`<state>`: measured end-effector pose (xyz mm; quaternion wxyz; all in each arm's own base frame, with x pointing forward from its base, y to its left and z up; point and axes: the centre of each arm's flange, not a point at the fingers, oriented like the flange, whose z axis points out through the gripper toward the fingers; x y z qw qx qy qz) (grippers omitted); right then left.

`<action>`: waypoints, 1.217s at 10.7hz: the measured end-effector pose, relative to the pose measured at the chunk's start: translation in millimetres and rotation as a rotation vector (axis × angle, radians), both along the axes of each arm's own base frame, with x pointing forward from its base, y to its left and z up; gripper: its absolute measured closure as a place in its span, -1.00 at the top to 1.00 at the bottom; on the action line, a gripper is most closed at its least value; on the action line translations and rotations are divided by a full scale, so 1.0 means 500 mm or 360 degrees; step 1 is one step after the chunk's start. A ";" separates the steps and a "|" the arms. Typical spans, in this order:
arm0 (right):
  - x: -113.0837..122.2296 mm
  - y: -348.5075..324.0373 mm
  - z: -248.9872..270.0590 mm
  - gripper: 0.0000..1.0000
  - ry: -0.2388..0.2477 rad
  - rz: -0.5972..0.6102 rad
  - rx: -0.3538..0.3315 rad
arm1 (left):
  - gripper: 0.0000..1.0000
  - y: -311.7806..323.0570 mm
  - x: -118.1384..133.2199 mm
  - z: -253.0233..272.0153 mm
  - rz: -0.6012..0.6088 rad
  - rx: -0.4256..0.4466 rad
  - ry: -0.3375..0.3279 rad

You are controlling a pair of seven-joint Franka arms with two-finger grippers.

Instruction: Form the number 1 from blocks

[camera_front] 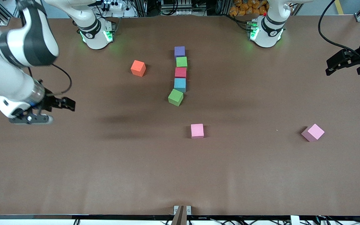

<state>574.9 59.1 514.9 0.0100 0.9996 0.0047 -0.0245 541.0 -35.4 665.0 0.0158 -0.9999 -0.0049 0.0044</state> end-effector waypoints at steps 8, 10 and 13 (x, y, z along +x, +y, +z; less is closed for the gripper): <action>-0.065 -0.126 0.296 1.00 -0.0061 0.0160 0.0076 | 1.00 -0.046 -0.022 0.017 -0.0072 -0.0002 -0.0004; -0.068 -0.149 0.302 1.00 -0.0057 0.0135 0.0103 | 1.00 -0.047 -0.026 0.018 -0.0074 -0.0001 0.0006; -0.065 -0.141 0.298 1.00 -0.0053 0.0146 0.0121 | 1.00 -0.054 -0.028 0.018 -0.0084 -0.0001 0.0008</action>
